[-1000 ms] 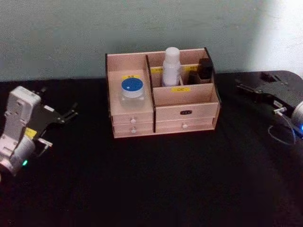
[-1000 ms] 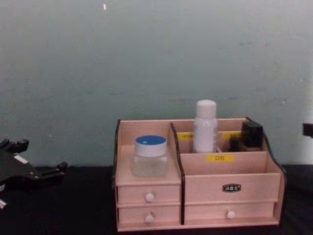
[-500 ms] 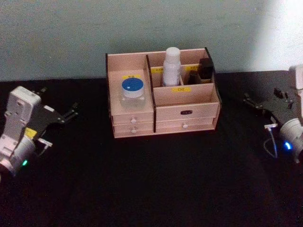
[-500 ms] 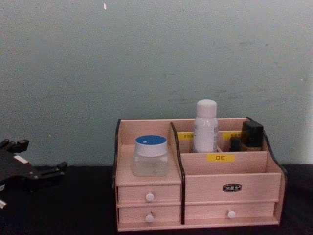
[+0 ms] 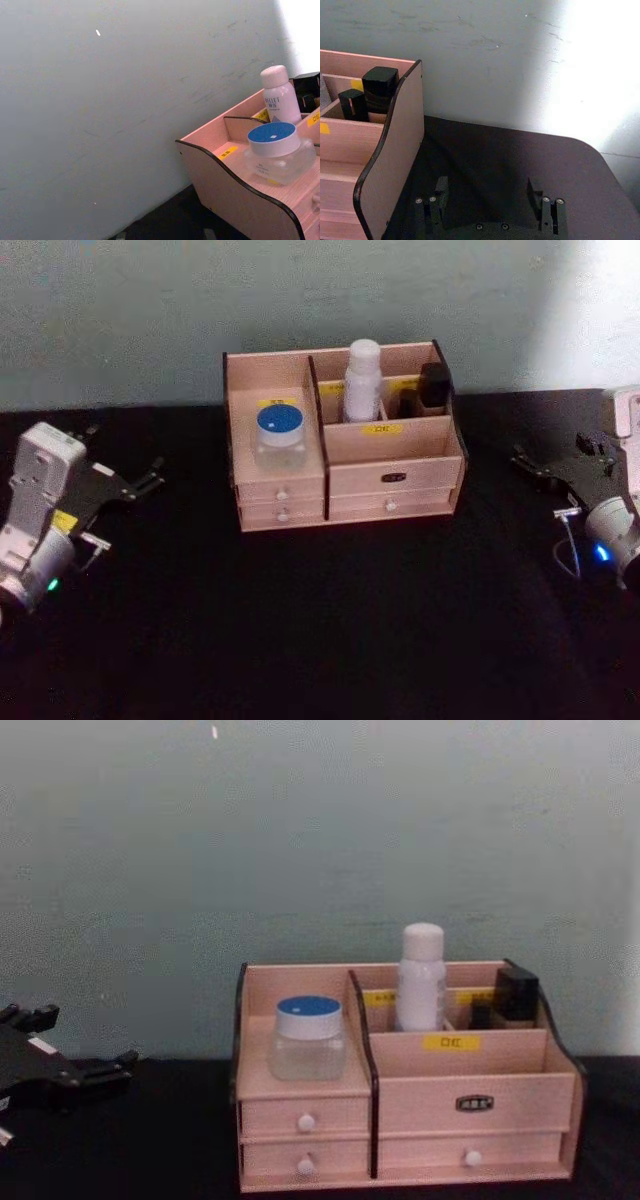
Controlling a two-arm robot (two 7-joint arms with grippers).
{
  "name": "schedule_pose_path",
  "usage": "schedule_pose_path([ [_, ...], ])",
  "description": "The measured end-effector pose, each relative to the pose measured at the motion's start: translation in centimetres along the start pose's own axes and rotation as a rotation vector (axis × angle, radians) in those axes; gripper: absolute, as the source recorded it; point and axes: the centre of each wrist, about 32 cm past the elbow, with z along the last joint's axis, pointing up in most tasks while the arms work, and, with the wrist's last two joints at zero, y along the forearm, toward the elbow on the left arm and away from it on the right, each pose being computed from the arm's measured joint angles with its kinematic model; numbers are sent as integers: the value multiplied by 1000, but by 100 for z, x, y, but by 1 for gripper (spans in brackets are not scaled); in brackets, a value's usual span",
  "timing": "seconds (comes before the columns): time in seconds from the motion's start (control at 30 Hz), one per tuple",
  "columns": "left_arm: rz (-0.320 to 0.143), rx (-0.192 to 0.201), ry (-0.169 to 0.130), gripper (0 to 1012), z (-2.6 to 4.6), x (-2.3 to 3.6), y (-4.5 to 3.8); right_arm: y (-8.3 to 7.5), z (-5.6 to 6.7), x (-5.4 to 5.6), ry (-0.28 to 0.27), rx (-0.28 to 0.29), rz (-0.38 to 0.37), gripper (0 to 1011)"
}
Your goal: Pick up the facial cleanser and watermelon frost from the table and place them into the tiered storage box.
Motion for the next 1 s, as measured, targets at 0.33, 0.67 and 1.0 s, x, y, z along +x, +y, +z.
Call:
schedule_pose_path([
  [0.33, 0, 0, 0, 1001, 0, 0, 0, -3, 9, 0, -1, 1, 2, 1003],
  [0.67, 0, 0, 0, 1001, 0, 0, 0, -5, 12, 1, 0, 1, 3, 1003],
  [1.0, 0, 0, 0, 1001, 0, 0, 0, -6, 16, 2, 0, 0, 3, 1003],
])
